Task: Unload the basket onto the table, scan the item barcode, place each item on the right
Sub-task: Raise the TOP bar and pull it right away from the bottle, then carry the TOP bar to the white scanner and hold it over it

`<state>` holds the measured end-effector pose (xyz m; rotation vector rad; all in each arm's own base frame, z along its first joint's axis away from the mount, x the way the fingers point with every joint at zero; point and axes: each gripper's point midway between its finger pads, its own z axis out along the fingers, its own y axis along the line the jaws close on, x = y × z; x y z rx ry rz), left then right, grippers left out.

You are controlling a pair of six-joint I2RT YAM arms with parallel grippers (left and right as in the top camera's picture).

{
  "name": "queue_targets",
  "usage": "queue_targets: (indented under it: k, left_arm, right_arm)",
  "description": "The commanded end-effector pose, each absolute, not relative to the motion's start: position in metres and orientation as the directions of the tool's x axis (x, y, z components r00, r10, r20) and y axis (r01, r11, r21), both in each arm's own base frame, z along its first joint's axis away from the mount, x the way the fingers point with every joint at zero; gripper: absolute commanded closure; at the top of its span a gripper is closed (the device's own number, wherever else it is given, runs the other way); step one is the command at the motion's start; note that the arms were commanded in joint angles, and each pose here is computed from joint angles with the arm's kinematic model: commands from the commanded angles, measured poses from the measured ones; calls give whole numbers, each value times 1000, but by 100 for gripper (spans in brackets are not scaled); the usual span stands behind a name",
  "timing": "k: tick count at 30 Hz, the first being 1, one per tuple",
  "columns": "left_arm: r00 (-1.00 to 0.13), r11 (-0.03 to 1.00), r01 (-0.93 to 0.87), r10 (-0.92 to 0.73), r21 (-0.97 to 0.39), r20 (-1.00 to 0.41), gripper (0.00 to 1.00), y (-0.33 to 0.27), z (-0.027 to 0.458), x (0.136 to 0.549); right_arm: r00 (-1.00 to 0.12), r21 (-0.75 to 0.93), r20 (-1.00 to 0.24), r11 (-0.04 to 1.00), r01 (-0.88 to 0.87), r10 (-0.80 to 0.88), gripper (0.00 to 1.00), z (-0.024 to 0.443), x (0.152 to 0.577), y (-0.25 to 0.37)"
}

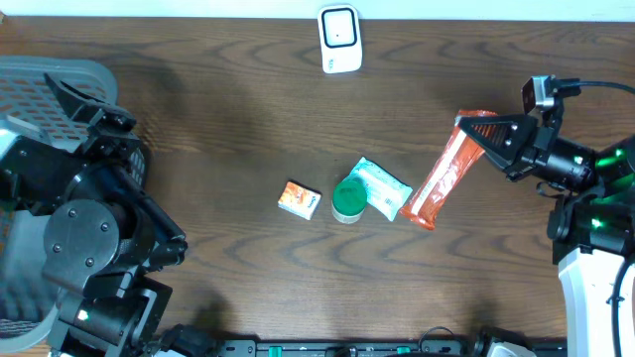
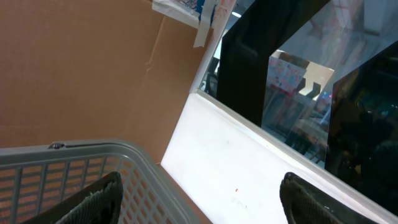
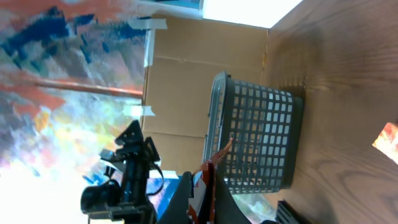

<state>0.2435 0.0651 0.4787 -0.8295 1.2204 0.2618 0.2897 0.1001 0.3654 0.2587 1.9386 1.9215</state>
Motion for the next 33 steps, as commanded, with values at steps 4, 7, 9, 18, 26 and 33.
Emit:
queue_targets:
  k: [4,7,9,18,26,33]
  left_arm:
    - [373,679,-590,-252,-438,-893,19,68,480,241]
    - [372,679,-590,-252,-437,-893,19,68,480,241]
    - [372,679,-590,-252,-437,-894,19,68,480,241]
    - [372,679,-590,-252,-437,-893,19,68,480,241]
    - [372,679,-590,-252,-437,-894,19,68,480,241]
    - [373,678,-590,-252,-438,-893,19,68,480,241]
  right_arm:
    - [-821,943,-330,123,-310,466,99,368,309,101]
    - [-745,892,-449,191,-410,493,99,371,319,108]
    - [-700,857,-511,232,-460,498,98,371,327,116]
    - [-640,757,-642,480,-443,422,98,335,399,163]
    - [-508,444,-820,853,-273,265,99,332,493,172]
    - [-418,175,-904,969,-175,87,99,311,544,177]
